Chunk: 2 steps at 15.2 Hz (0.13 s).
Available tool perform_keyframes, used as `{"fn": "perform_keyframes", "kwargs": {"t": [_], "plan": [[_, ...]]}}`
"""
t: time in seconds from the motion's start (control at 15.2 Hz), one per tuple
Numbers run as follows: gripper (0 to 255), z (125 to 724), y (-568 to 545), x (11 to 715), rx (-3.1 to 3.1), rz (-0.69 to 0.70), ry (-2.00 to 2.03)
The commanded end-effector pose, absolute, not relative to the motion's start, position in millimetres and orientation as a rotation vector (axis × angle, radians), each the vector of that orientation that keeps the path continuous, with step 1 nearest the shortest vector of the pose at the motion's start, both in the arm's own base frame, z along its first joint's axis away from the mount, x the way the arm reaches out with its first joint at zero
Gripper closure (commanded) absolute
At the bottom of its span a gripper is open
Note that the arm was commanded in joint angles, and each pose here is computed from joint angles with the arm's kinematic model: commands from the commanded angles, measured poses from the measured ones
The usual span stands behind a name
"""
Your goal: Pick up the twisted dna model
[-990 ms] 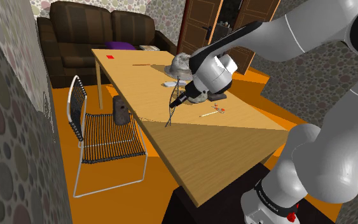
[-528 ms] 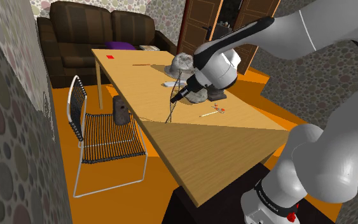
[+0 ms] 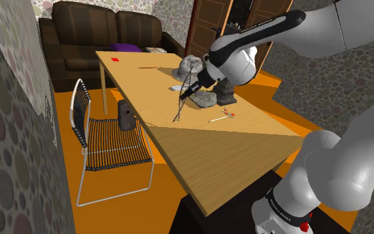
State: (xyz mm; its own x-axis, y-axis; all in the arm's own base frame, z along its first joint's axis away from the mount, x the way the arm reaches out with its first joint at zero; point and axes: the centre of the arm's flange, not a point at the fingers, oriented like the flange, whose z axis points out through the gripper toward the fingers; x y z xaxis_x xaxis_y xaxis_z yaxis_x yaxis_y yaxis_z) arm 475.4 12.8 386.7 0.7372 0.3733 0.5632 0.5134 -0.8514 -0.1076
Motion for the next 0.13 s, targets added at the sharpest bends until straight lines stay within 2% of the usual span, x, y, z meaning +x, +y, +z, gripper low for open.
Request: {"fn": "perform_keyframes", "kwargs": {"t": [0.0,0.07], "plan": [[255,392.8,12.3,475.0,-2.685,-0.788,-0.699],[255,392.8,12.3,475.0,-2.685,-0.788,-0.699]]}}
